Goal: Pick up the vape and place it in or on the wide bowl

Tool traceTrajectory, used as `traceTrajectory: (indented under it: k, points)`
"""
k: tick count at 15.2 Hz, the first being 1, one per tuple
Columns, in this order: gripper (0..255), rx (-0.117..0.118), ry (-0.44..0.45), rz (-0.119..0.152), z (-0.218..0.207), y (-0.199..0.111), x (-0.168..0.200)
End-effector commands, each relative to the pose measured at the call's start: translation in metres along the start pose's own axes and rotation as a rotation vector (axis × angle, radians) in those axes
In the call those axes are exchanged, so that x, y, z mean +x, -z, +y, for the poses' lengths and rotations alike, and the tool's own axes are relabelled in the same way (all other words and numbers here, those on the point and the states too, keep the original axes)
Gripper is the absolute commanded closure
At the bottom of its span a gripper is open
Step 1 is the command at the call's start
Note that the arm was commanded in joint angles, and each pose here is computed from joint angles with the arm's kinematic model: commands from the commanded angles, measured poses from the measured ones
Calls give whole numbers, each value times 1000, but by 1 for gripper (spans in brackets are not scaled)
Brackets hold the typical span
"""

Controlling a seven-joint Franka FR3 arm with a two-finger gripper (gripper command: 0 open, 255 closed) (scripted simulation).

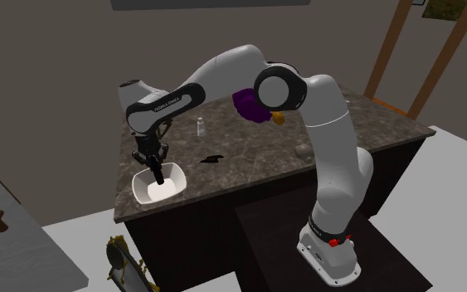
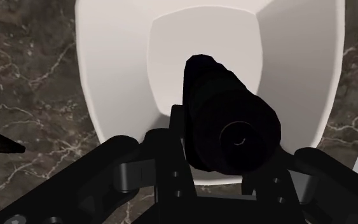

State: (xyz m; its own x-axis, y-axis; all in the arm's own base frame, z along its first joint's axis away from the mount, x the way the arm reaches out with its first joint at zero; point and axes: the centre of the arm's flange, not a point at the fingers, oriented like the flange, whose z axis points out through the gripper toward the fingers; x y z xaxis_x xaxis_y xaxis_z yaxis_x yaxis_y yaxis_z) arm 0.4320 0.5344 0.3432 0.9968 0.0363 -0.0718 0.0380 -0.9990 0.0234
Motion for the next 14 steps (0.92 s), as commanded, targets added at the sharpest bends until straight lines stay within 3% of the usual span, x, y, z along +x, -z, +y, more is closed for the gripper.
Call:
traceTrajectory:
  k: [1,2,7,11,14]
  points:
    - [255,0,0,0,0,0,0]
    - [0,0,0,0,0,0,0]
    - [0,0,0,0,0,0,0]
    - [0,0,0,0,0,50,0]
    - [0,0,0,0,0,50,0]
